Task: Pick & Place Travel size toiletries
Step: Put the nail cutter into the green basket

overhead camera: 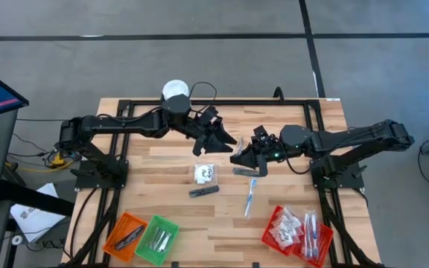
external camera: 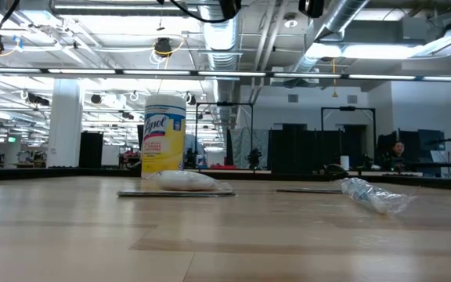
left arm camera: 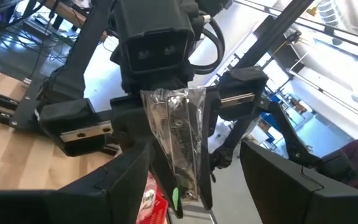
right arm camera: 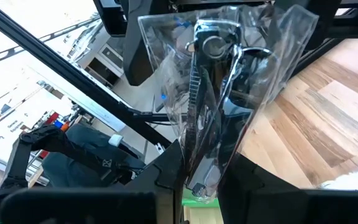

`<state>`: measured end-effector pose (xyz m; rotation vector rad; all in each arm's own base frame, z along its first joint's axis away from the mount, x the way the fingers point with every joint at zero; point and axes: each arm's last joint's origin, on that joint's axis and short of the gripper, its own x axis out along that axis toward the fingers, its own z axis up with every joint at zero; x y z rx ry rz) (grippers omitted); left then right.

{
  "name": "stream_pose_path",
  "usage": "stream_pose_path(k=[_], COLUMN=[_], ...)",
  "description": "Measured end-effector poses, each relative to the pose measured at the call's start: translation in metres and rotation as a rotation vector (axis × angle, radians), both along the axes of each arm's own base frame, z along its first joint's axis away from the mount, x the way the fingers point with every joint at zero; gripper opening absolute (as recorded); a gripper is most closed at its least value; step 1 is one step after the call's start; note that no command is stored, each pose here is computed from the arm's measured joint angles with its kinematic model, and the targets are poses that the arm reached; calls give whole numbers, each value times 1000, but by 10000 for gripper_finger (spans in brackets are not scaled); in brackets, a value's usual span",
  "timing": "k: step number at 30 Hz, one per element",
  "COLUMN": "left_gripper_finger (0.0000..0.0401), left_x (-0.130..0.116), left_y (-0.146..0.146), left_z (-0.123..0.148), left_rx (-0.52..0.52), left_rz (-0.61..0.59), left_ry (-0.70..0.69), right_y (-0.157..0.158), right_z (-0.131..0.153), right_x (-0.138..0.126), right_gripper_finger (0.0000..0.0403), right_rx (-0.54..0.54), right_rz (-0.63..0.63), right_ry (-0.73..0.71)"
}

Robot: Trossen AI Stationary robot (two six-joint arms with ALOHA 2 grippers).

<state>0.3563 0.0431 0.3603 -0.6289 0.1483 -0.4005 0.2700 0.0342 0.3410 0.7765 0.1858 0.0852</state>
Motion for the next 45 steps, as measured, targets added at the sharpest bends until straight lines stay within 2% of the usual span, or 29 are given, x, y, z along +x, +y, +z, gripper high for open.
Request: stream_pose_path(k=[14,22,31,45], left_gripper_finger=[246,246,246,246], left_x=[0,5,12,11], left_y=[1,4,0,3], left_z=[0,-6,-15,-13], left_rx=[6,20,14,43], left_rz=[3,60,34,40], left_ry=[-3,7,34,5], right_y=[-1,-1,-4,-8], right_z=[0,0,-5,-5], right_x=[0,0,0,0], right_gripper_finger=[61,61,61,61], right_rx=[4,3,2,-2], right_rz=[0,0,-14,-25], right_ry=[2,5,59,57])
